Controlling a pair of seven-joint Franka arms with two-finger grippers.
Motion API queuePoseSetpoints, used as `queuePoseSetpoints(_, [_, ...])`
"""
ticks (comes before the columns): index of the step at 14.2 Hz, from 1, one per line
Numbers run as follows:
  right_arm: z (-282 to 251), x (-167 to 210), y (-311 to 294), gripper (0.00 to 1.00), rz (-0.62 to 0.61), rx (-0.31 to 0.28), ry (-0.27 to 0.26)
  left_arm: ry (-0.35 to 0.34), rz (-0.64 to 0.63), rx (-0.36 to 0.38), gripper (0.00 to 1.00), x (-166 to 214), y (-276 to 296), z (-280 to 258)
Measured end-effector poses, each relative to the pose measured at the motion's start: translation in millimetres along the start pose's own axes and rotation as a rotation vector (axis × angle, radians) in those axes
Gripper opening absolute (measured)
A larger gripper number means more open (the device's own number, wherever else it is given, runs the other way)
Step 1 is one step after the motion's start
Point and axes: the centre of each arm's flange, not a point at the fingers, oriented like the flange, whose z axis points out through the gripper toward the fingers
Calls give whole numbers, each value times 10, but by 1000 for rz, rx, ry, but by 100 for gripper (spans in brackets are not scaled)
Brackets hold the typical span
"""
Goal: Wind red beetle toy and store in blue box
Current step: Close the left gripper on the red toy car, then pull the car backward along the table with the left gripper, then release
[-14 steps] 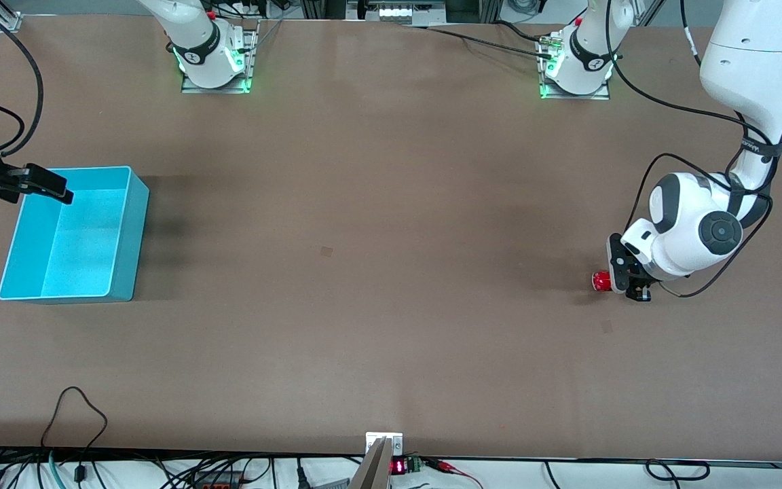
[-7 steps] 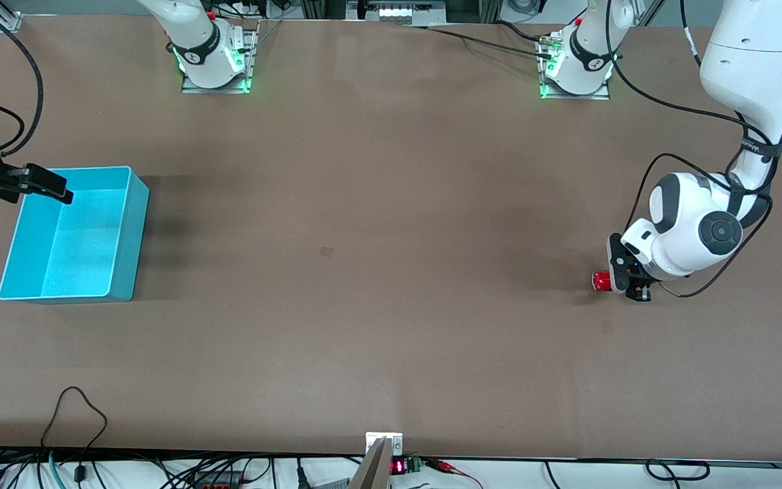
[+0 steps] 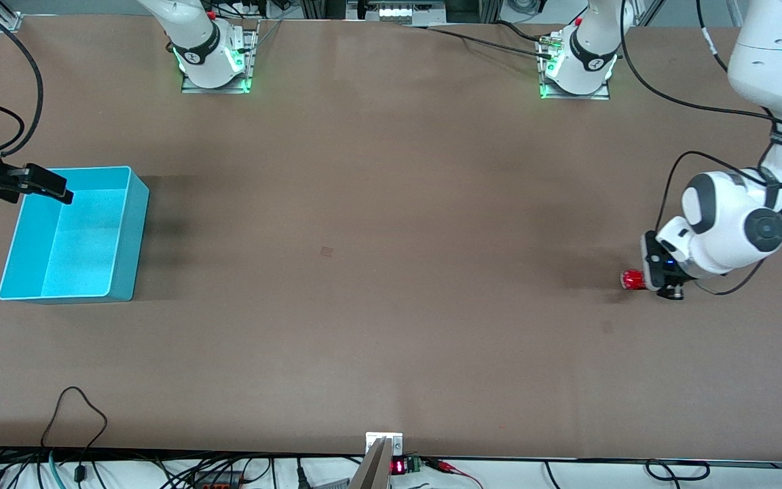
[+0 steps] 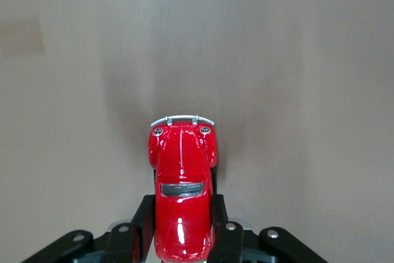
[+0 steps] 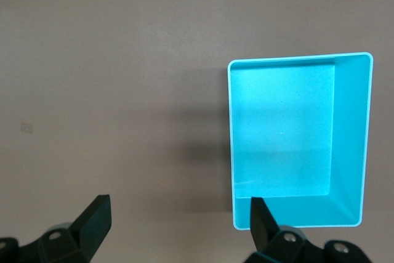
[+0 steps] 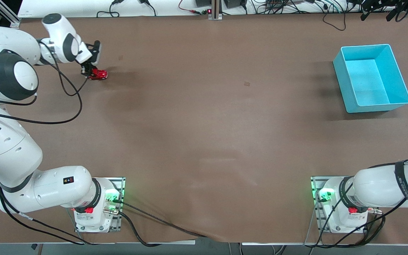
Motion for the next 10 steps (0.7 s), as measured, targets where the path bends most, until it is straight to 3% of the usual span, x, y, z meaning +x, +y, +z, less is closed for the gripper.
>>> queuePoseSetpoints(6, [0,0,0,100,0,0,0,-2,-8,13,41,-609,43,7])
queuePoseSetpoints(10, [0,0,0,100,0,0,0,-2,1,18,41,-676,52,10])
